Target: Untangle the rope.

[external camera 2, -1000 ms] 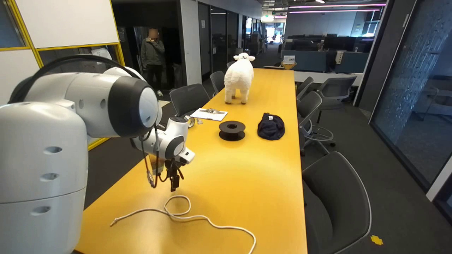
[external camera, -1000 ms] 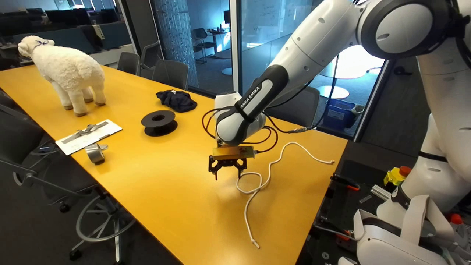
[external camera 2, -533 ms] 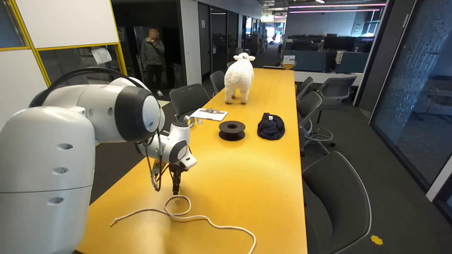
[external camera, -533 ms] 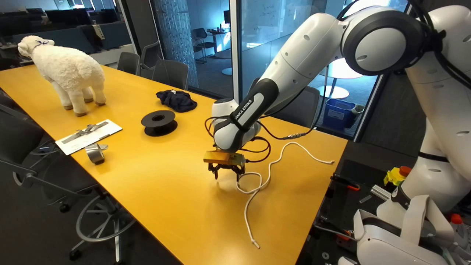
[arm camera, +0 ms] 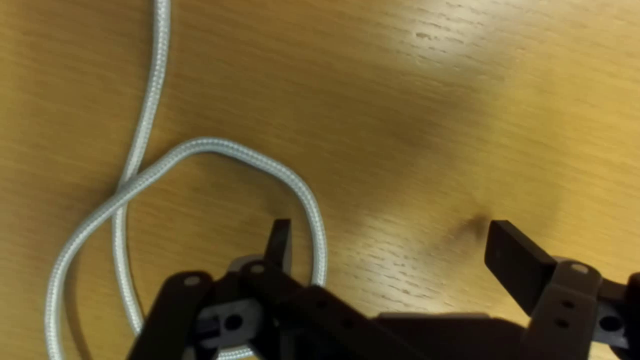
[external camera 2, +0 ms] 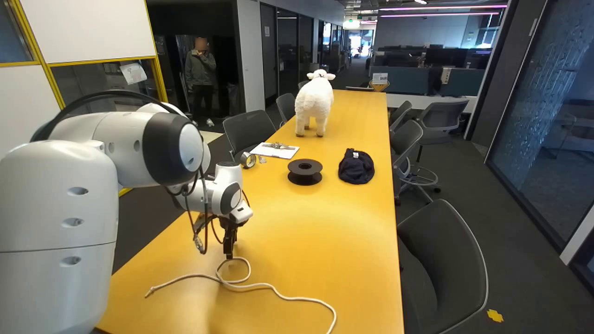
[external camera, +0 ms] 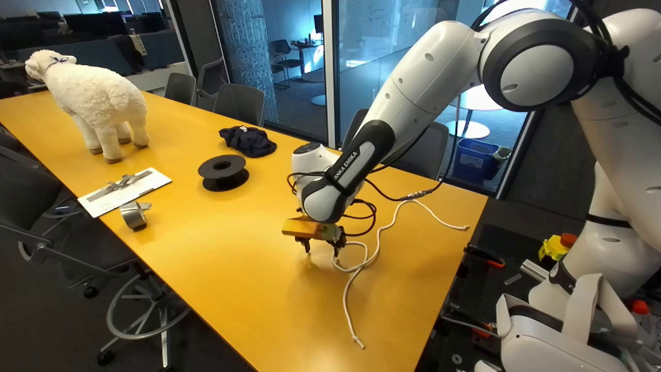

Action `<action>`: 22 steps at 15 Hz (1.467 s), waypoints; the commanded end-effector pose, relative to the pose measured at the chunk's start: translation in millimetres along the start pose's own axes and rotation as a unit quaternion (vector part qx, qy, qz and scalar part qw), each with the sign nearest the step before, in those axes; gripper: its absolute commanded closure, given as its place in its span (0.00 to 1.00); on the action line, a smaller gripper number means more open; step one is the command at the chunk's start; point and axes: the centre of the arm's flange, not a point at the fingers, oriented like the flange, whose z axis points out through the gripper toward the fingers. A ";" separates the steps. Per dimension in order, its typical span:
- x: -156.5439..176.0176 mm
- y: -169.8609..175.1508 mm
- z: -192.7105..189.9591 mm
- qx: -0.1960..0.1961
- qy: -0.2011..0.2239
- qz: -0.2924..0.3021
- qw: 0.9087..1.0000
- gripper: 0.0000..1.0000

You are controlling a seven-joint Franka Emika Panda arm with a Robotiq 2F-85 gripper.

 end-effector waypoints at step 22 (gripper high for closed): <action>26.2 29.1 -2.6 0.065 0.051 -0.007 0.997 0.26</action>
